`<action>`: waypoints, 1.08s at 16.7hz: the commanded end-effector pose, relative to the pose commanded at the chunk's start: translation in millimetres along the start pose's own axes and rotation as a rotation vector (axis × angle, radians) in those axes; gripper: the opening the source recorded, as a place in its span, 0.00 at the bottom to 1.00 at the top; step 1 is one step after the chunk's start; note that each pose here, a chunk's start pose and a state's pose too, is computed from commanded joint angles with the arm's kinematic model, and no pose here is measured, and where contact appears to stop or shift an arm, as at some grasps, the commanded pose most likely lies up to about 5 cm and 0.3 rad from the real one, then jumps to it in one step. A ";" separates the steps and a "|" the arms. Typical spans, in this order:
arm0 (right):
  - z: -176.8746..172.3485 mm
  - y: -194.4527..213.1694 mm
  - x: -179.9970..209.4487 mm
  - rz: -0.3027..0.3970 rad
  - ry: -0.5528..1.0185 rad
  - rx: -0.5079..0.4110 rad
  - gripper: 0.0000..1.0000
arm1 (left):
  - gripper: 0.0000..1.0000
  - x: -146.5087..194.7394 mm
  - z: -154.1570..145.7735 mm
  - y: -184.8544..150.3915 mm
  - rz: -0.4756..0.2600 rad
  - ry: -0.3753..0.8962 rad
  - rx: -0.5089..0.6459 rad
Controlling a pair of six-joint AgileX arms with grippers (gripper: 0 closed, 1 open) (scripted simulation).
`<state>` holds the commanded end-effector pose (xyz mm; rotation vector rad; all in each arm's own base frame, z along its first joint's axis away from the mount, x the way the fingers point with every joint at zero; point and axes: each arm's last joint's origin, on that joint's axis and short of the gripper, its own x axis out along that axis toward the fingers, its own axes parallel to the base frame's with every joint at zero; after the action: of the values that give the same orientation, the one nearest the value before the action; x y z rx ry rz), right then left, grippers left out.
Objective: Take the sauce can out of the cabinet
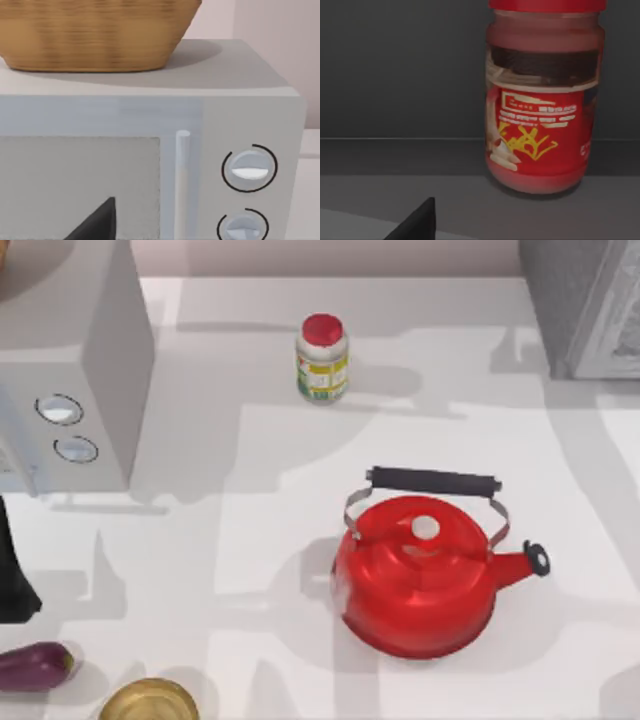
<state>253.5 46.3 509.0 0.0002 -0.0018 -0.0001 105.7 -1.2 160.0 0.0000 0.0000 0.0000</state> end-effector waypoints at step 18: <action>0.0 -4.6 84.8 -0.010 0.005 0.004 1.00 | 1.00 0.0 0.0 0.0 0.000 0.000 0.000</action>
<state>338.3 41.7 509.1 0.0047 0.0035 -0.0100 105.7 -1.2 160.0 0.0000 0.0000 0.0000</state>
